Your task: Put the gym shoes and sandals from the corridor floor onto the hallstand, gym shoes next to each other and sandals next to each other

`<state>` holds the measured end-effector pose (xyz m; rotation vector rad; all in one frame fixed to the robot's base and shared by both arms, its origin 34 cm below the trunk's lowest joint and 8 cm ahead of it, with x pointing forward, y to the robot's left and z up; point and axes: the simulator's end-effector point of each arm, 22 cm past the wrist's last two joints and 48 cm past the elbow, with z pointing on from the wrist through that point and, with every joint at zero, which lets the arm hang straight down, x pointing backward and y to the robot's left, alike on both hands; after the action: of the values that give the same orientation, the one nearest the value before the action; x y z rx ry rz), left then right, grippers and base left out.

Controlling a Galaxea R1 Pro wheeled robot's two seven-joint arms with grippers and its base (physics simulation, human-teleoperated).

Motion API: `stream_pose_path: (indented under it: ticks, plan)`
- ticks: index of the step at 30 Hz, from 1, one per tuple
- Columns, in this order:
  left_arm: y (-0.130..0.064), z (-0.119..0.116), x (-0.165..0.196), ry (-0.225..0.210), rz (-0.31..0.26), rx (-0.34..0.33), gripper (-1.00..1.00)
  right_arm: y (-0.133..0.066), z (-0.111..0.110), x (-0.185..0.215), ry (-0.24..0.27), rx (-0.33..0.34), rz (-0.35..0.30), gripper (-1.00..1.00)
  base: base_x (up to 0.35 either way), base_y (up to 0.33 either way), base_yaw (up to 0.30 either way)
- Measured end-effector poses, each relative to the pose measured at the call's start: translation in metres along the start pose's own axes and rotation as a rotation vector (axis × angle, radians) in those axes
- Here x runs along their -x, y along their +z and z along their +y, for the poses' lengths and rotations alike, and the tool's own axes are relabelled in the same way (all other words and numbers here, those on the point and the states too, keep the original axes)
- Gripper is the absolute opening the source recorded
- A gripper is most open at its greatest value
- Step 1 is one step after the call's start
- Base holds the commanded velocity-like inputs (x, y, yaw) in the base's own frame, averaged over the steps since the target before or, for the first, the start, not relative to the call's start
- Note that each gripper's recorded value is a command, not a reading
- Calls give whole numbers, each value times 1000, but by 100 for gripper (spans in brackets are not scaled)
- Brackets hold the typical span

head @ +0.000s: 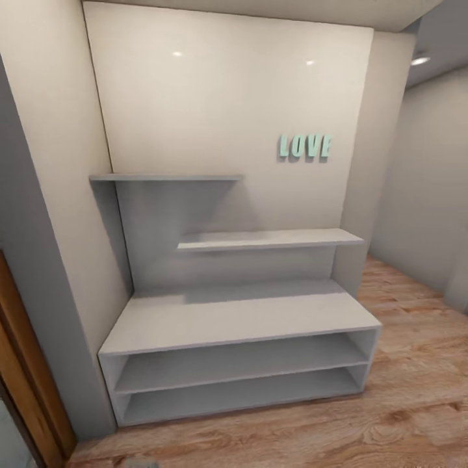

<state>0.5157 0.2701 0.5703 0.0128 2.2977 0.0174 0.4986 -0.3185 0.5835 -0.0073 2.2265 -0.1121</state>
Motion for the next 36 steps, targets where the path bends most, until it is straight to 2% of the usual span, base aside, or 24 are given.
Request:
stream_pose_path:
  ticks: [9,15,36]
  plan:
    - [0,0,2,0,-4,0,100,0,0,2,0,0,-4,100,255,237,-252]
    - [0,0,3,0,-6,0,100,0,0,3,1,0,-7,100,223,92,-252]
    - [-3,0,-1,4,-7,-1,100,0,0,7,1,-1,-15,100,15,5,-253]
